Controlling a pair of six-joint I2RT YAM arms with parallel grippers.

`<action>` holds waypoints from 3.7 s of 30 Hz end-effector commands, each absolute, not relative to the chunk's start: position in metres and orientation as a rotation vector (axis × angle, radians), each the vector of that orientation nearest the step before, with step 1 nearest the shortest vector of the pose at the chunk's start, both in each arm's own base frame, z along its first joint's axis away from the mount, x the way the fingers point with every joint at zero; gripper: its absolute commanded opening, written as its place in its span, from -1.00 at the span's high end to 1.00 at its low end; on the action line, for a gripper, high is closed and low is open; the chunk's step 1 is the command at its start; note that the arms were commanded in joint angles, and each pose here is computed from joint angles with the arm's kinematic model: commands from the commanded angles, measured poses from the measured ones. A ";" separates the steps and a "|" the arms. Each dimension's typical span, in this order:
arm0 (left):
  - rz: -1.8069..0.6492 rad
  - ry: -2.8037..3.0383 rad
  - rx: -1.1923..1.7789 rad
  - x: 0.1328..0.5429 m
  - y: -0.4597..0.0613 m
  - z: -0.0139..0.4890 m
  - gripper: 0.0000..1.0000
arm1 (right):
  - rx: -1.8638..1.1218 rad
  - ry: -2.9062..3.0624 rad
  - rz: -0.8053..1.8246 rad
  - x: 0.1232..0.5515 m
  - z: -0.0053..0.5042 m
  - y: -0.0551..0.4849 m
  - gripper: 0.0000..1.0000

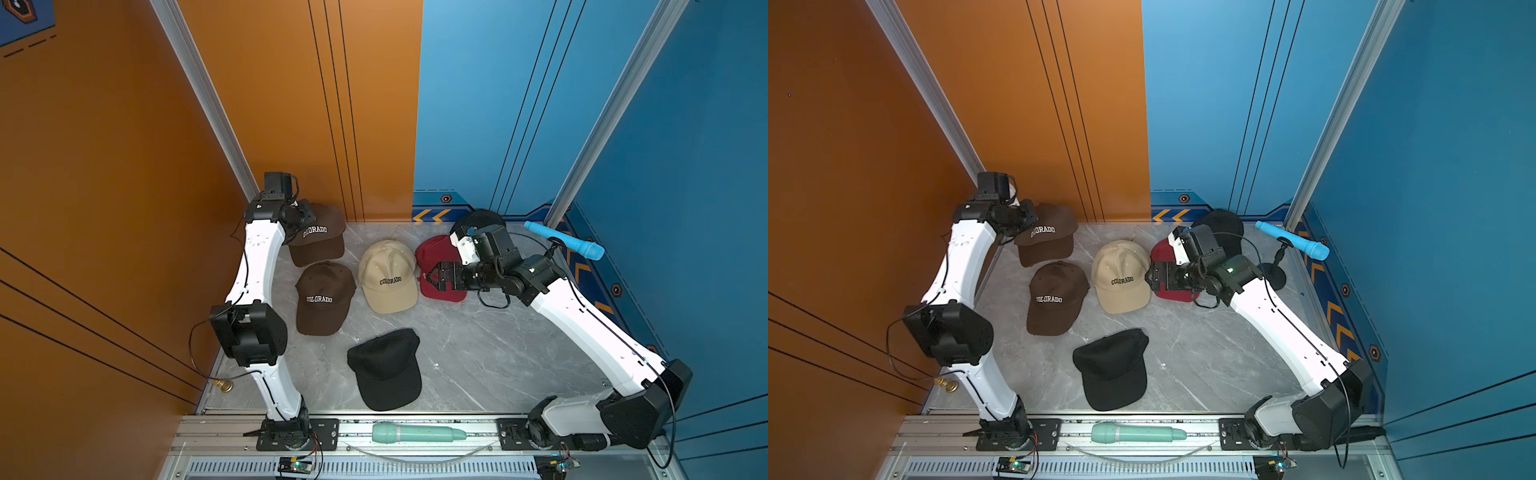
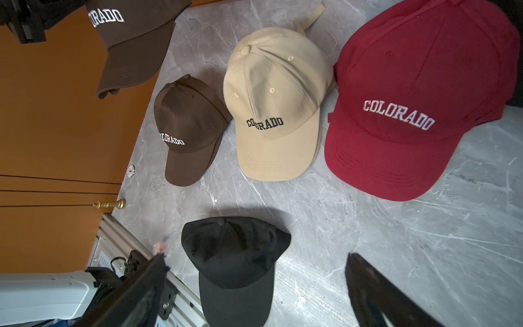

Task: Stack the baseball caps by color
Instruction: Place the baseball cap on the baseball cap.

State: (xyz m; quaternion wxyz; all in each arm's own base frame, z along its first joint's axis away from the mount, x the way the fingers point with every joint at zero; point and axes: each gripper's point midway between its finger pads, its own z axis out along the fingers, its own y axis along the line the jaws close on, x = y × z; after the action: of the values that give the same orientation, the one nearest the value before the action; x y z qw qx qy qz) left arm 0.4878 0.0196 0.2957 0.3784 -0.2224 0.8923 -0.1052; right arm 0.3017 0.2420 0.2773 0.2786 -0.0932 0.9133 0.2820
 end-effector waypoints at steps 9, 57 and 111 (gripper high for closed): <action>-0.278 2.269 -0.464 0.420 0.009 0.276 1.00 | -0.377 2.394 0.860 0.292 0.294 0.255 -0.99; -0.192 2.437 -0.449 0.368 0.024 0.136 -0.03 | -0.344 2.376 0.847 0.290 0.302 0.252 -0.99; -0.345 2.220 -0.246 0.374 -0.112 0.286 -0.61 | -0.141 2.451 0.556 0.409 0.290 0.193 -0.99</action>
State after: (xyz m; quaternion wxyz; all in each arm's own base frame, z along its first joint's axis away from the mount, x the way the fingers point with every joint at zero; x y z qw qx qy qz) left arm 0.3700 -0.0972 0.2770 0.4207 -0.1084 0.8900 -0.1384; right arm 0.3957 0.2149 0.2918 0.3010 -0.0694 0.9149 0.2598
